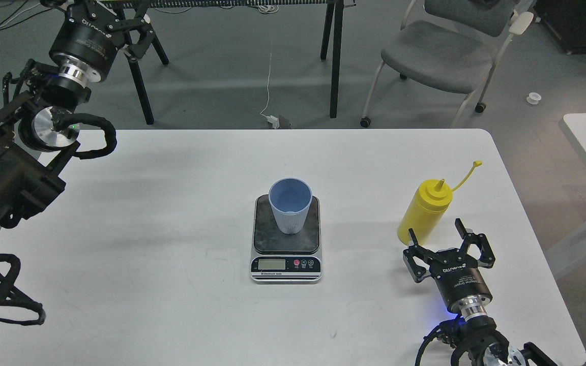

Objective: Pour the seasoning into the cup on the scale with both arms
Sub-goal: 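Reach the right gripper to the yellow squeeze bottle and grasp it, then lift the yellow bottle with the right gripper and tilt it over the cup, then hold the bottle inverted above the cup, pouring sauce into it, then turn the bottle upright and lower it back onto the table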

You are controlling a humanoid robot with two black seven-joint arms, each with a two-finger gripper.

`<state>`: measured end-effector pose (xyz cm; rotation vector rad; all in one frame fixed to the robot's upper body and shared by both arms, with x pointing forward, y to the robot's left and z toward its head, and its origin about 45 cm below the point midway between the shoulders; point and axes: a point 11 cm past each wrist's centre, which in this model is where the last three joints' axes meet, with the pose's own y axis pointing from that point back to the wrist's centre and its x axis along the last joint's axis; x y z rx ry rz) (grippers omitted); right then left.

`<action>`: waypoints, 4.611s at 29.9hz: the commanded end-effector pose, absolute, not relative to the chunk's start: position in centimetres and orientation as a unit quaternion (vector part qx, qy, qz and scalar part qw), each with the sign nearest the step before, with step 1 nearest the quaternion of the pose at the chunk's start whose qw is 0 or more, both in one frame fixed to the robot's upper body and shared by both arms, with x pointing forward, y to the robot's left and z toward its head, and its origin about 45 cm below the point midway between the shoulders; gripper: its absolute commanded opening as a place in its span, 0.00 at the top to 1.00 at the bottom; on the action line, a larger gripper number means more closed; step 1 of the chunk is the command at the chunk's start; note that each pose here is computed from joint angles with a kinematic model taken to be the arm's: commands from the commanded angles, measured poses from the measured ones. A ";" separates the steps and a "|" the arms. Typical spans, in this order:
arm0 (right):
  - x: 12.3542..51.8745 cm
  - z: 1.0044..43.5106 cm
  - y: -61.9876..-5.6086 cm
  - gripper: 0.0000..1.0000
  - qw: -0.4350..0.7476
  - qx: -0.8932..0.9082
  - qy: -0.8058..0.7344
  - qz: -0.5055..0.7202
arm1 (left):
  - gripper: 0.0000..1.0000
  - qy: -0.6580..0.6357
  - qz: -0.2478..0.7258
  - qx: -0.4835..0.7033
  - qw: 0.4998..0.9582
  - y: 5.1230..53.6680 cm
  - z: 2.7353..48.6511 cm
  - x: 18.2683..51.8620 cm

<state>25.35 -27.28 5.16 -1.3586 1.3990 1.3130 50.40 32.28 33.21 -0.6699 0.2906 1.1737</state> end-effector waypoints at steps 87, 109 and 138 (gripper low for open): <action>44.2 22.5 -8.8 0.59 -0.274 -0.791 0.170 -0.519 | 0.00 0.119 0.561 -0.328 0.751 35.0 32.9 49.5; 43.5 23.5 -7.9 0.59 -0.185 -0.842 0.266 -0.431 | 0.00 0.121 0.562 -0.326 0.751 35.0 32.7 49.5; 34.5 17.3 -28.9 0.60 0.350 -0.709 0.501 0.352 | 0.00 0.130 0.557 -0.319 0.756 34.1 32.0 49.5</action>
